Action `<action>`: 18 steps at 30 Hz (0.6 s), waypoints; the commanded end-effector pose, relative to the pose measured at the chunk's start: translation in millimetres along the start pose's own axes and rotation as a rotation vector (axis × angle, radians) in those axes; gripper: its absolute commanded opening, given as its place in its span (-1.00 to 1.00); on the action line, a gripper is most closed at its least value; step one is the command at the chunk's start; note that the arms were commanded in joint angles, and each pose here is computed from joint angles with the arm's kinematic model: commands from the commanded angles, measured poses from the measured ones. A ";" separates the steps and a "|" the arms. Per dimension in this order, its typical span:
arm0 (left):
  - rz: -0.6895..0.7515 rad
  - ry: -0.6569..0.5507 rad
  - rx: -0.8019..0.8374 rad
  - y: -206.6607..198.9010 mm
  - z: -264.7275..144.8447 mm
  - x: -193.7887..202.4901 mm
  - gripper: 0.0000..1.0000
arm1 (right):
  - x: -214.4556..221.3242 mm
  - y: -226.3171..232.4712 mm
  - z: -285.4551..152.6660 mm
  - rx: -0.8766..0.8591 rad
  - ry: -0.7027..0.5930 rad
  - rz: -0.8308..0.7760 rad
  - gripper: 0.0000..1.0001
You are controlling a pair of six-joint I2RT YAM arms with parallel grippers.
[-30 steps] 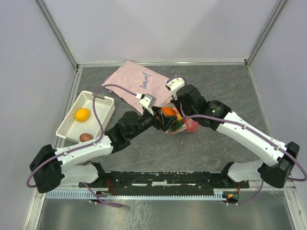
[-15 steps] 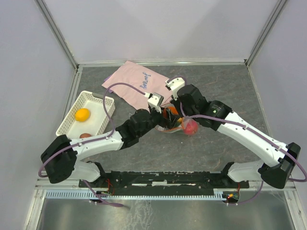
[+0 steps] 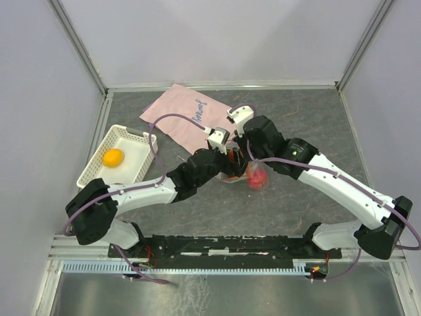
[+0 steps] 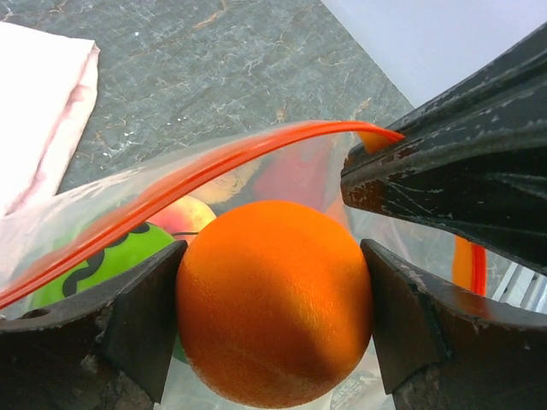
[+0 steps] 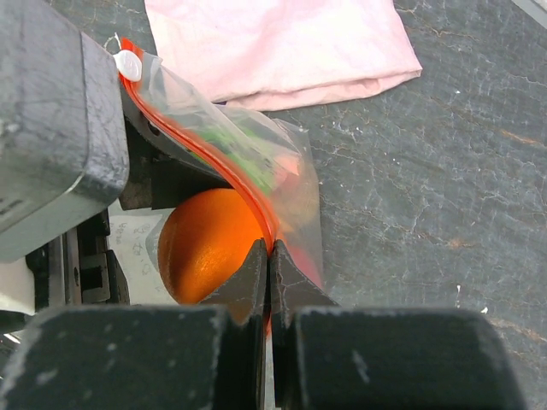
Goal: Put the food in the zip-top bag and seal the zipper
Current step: Place the fake fruit in the zipper food storage bag.
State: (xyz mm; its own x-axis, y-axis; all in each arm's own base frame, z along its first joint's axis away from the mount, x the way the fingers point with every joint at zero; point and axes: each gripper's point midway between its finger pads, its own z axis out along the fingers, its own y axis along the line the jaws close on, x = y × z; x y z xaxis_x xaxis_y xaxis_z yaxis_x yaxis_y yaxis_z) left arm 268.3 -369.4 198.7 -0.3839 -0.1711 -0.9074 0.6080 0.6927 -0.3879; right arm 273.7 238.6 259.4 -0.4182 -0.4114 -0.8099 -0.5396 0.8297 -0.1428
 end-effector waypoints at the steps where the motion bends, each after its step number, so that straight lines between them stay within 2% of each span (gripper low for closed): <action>1: -0.065 -0.088 0.019 -13.4 3.8 -28.2 0.74 | -29.3 -2.6 -11.4 -0.008 -0.112 0.053 -0.97; 11: -0.074 -0.075 0.025 -14.2 -2.4 -27.3 0.80 | -27.7 -1.7 -9.6 -0.009 -0.112 0.058 -0.97; 18: -0.083 -0.032 0.008 -17.5 -24.2 -40.5 0.80 | -24.7 -3.8 -7.8 0.006 -0.105 0.057 -0.97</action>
State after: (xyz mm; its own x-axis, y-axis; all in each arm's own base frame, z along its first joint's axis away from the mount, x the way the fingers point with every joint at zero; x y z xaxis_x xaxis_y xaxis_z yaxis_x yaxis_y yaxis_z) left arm 262.0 -365.0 200.1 -0.4185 -0.1769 -0.8908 0.5906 0.6921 -0.4149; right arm 275.8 241.0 260.8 -0.4122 -0.3969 -0.8201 -0.5367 0.8331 -0.1335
